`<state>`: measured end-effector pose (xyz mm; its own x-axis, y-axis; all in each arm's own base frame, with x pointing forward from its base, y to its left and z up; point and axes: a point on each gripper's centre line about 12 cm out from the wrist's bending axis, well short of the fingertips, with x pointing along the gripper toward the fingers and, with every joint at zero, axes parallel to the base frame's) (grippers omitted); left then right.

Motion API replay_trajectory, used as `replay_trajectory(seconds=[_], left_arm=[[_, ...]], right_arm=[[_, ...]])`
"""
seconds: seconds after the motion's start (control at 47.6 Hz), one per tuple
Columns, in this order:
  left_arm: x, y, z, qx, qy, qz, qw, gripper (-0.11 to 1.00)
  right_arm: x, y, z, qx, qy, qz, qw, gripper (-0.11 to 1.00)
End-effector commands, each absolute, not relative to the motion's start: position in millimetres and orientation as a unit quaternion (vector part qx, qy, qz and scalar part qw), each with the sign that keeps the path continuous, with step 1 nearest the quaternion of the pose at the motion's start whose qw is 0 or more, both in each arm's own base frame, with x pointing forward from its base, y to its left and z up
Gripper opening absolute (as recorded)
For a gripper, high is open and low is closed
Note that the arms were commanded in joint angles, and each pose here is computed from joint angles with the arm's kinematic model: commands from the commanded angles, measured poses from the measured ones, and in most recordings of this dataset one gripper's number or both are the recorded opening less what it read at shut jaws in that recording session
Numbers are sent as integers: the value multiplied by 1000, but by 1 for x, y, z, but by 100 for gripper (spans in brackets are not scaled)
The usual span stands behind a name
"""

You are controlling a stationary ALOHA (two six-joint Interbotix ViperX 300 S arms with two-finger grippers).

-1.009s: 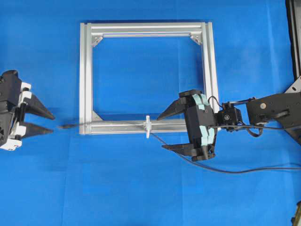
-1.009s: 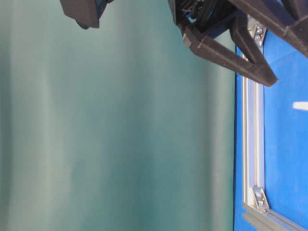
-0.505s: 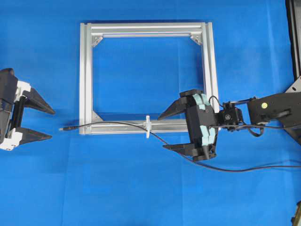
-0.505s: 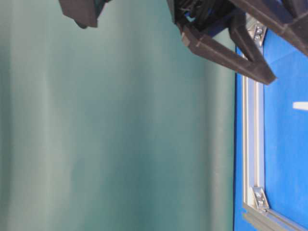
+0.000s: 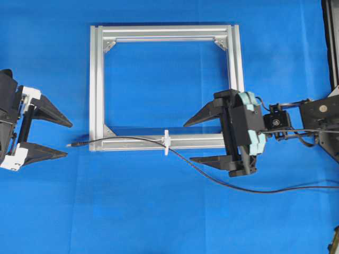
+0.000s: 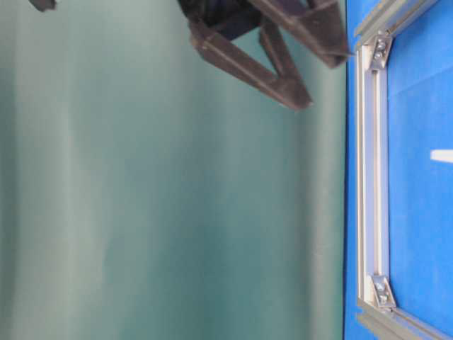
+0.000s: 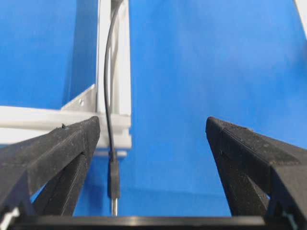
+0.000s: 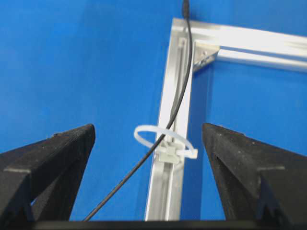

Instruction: Insert the wire through the string loop located in the center.

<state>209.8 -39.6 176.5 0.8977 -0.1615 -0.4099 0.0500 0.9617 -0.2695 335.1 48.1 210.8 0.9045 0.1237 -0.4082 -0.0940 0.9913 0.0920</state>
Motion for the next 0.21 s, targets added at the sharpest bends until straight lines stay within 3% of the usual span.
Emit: replay_trajectory(seconds=[0.0, 0.189], left_arm=[[217, -40, 187, -127, 204, -56, 969, 88], [219, -39, 185, -121, 210, -54, 969, 88]], right_arm=[[335, 48, 224, 35, 193, 58, 979, 85], [335, 48, 225, 35, 192, 57, 979, 85]])
